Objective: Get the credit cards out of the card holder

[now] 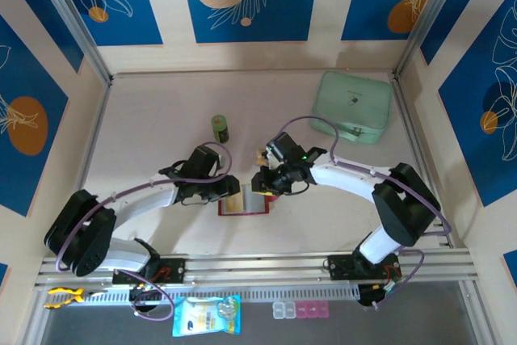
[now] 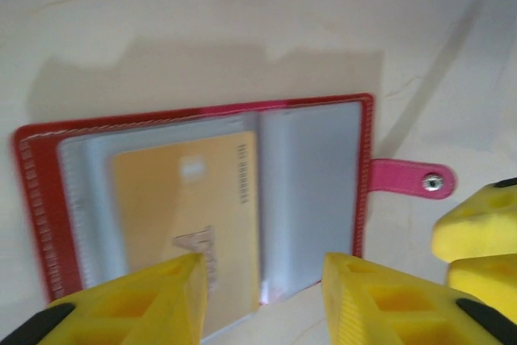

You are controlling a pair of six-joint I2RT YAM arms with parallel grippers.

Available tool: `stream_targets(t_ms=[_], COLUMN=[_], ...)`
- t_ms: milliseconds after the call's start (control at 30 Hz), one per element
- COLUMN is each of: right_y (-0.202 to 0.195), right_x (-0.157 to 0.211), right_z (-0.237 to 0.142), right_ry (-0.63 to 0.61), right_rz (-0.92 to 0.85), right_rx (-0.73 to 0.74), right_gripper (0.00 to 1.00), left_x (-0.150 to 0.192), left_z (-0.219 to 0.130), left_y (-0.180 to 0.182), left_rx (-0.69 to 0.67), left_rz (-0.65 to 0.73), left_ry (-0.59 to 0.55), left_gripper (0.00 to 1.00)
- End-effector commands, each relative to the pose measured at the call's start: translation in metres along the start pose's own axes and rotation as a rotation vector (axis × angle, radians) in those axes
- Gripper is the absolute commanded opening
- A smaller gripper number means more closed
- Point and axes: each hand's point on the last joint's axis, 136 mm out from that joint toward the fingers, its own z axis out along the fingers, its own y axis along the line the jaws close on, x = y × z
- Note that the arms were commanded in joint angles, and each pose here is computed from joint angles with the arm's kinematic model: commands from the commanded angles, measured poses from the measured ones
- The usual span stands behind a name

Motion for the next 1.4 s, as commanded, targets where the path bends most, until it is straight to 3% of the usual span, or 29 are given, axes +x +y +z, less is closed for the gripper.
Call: stream_targets(t_ms=[0,267,433,1367], right_y=[0.008,0.016,0.020,0.015], right_x=[-0.001,0.004,0.005,0.002], right_z=[0.007,0.027,0.037,0.067], right_ry=[0.010,0.059,0.080,0.147], right_rz=[0.017,0.021,0.021,0.027], right_rx=[0.007,0.018,0.013,0.055], right_gripper=[0.31,0.30,0.30,0.28], left_x=[0.003,0.007,0.008,0.020], left_z=[-0.004,0.000,0.003,0.012], left_y=[0.008,0.028,0.034,0.057], left_rx=[0.027,0.046,0.061,0.018], left_rz=[-0.013,-0.055,-0.070,-0.109], left_ry=[0.006,0.019,0.033,0.088], left_gripper=[0.36,0.17,0.10,0.06])
